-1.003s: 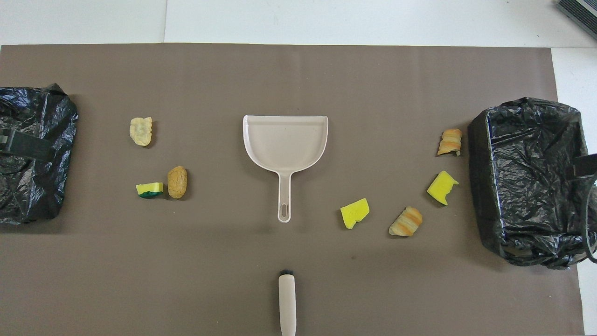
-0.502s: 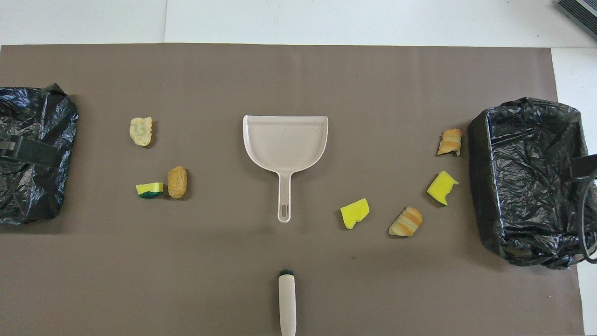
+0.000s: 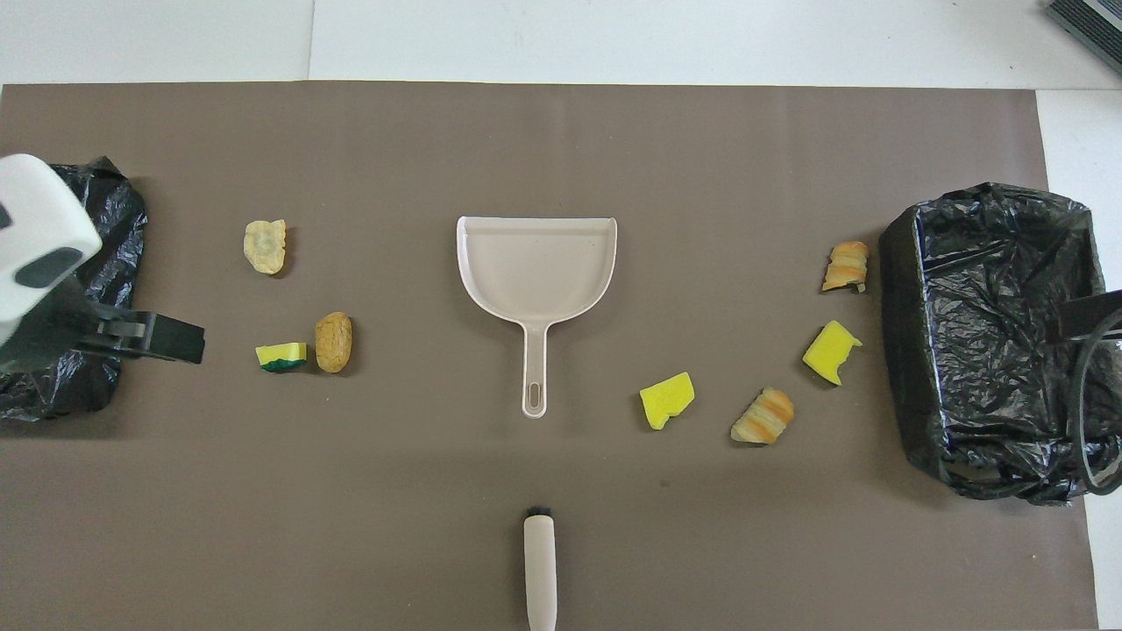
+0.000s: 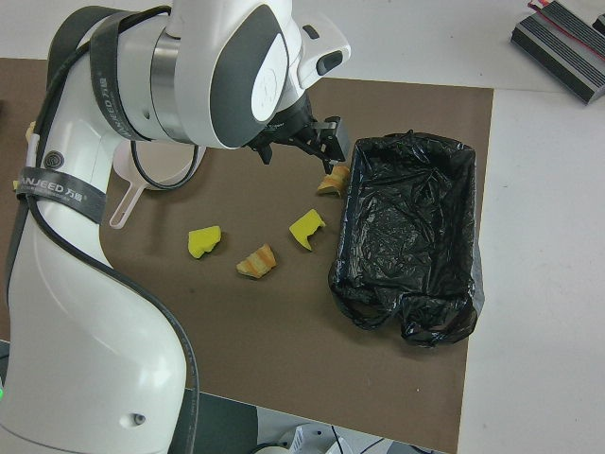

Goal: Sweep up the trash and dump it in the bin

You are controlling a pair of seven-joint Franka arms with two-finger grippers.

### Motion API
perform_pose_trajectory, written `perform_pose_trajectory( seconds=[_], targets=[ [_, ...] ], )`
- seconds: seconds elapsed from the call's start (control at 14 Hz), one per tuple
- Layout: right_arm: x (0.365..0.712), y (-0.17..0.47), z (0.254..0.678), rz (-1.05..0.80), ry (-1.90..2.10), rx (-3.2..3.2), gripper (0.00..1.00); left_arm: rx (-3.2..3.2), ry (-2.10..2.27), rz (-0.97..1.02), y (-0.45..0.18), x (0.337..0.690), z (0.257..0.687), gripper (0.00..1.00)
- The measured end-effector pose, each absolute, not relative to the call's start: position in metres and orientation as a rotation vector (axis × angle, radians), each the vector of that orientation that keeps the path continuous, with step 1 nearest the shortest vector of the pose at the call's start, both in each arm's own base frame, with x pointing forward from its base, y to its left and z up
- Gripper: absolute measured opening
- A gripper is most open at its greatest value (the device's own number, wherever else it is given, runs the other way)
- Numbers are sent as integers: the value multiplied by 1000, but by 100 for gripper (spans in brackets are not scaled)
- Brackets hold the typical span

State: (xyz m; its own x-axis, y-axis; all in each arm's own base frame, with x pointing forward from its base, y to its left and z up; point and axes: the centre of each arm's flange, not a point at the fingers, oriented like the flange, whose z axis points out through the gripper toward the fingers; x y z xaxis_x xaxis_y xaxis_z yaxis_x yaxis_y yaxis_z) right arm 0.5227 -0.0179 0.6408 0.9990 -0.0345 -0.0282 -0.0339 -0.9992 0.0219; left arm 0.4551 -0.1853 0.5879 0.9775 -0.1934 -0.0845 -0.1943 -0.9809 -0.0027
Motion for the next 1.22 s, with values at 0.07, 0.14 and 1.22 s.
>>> perform_pose_trajectory(
  seconds=[0.07, 0.14, 1.22],
  targets=[
    [527, -4, 632, -47, -56, 3119, 100, -3103, 308, 144, -214, 435, 569, 100],
    [533, 12, 621, -55, -53, 3118, 100, -3100, 300, 138, -240, 416, 552, 100],
    [572, 299, 430, -200, -292, 3243, 100, -3106, 317, 82, -402, 117, 363, 100]
  ],
)
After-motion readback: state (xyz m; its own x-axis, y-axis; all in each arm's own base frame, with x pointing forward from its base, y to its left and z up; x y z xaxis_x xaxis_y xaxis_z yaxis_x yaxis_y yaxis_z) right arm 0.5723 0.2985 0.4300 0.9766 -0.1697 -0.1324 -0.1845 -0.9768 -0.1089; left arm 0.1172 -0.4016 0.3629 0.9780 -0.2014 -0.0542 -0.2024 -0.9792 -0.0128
